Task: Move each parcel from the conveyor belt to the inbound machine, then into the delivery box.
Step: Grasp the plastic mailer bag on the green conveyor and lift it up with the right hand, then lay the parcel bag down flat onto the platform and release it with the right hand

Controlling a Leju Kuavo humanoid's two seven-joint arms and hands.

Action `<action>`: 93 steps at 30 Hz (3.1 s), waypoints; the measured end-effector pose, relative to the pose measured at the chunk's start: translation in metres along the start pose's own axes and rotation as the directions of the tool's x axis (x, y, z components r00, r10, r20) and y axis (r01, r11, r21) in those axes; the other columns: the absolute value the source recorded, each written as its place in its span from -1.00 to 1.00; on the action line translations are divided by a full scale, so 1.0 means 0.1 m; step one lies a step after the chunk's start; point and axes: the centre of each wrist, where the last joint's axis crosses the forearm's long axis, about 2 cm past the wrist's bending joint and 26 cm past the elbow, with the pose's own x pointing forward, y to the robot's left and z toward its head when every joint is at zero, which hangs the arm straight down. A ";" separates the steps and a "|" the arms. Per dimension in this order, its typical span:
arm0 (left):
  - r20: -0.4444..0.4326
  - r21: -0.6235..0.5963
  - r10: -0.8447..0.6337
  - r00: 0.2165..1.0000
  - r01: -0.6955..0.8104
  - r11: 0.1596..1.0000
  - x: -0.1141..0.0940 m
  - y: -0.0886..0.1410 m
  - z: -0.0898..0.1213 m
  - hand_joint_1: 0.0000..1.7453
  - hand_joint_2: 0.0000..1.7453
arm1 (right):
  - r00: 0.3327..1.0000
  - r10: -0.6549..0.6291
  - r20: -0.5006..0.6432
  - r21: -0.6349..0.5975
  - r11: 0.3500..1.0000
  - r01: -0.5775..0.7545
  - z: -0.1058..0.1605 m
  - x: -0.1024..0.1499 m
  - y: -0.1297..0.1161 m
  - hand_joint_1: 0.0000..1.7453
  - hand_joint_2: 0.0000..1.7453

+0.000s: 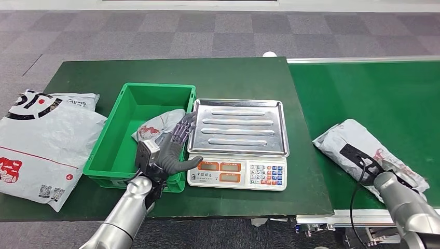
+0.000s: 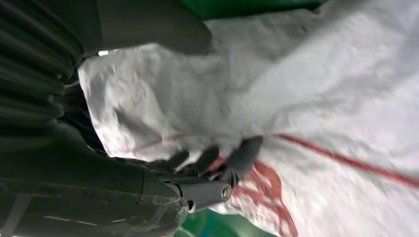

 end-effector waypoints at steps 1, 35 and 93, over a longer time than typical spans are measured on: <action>-0.001 -0.001 0.000 1.000 0.000 1.000 0.00 0.00 0.00 -1.00 1.00 | 1.000 0.000 0.017 -0.003 1.000 0.000 0.00 0.00 -0.01 1.00 1.00; 0.013 0.012 -0.006 1.000 0.006 1.000 0.00 -0.03 0.11 -1.00 1.00 | 0.487 0.023 0.873 -0.406 0.587 0.700 0.35 0.80 -0.36 1.00 1.00; 0.005 -0.071 0.055 0.998 -0.055 0.996 -0.05 -0.33 -0.05 -1.00 1.00 | -0.106 0.121 0.987 -0.089 0.959 0.269 1.40 2.46 0.93 -1.00 1.00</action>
